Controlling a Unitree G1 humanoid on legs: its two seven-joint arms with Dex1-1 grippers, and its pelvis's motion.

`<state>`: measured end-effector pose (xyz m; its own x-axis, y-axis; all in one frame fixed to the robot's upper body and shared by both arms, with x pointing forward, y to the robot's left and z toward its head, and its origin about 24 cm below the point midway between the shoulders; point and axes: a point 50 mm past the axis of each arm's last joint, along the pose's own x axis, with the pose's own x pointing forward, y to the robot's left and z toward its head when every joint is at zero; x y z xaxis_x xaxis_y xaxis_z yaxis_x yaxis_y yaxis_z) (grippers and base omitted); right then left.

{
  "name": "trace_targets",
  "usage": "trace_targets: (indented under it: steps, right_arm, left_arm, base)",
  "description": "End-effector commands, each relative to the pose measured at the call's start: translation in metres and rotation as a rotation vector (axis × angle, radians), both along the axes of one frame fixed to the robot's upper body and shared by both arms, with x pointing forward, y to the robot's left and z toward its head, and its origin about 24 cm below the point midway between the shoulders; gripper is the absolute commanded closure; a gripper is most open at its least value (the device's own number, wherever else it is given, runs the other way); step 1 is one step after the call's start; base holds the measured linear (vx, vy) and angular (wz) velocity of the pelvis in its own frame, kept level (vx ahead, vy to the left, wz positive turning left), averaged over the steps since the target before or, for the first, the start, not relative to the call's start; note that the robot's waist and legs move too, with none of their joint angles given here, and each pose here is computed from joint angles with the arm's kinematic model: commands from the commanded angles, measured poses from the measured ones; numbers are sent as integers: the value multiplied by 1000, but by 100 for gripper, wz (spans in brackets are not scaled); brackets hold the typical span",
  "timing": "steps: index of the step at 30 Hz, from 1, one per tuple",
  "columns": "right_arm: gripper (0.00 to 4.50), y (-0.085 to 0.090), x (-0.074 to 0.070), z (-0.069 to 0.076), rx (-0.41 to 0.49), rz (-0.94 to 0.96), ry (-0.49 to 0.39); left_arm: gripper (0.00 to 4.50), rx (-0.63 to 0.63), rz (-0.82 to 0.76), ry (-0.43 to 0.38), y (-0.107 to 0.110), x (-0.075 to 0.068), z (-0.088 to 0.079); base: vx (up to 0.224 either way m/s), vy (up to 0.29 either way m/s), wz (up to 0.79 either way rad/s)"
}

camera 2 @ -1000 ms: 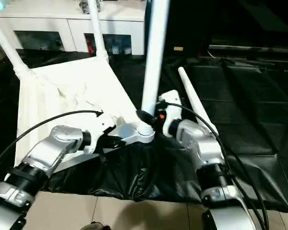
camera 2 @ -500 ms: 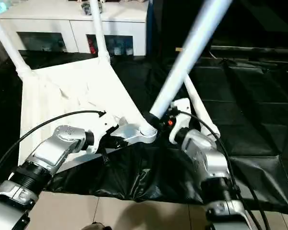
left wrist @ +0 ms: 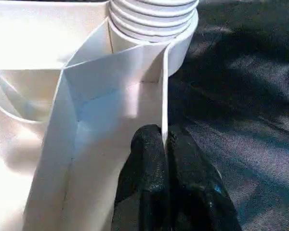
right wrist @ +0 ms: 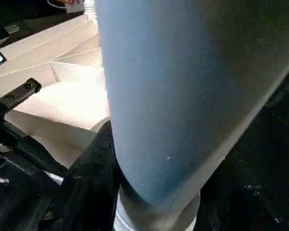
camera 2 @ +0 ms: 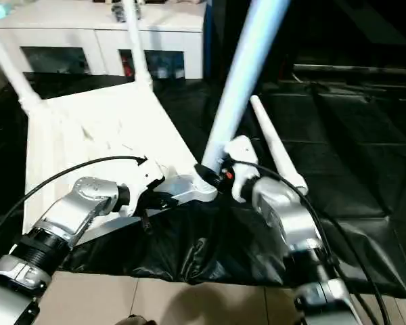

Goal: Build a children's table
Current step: Insert table leg to table base

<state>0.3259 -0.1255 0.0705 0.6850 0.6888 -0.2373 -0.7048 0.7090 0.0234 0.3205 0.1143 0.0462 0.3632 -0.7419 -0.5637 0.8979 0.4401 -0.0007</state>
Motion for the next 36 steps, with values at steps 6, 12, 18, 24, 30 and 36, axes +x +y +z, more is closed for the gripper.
trace_targets:
  steps: [6,12,18,24,30,36]
  right_arm:
    - [262,1,2,-21,-121,114,165]
    - [262,0,3,-26,-149,191,214]
    - [262,-1,-1,-31,-190,296,252]
    - [262,0,-5,-34,-245,384,254]
    - [263,-1,-10,-37,-259,423,256]
    - [263,0,-6,-41,-234,328,224]
  left_arm:
    - [450,-13,-31,-63,3,2,14]
    - [450,-3,-65,-64,4,0,17]
    - [450,9,-136,-66,4,-6,21]
    - [450,33,-189,-74,4,-9,27]
    - [450,40,-259,-73,1,-13,32]
    - [450,26,-200,-83,1,-8,37]
  base:
    - [0,0,0]
    - [0,0,0]
    - [0,0,0]
    - [0,0,0]
    - [0,0,0]
    - [0,0,0]
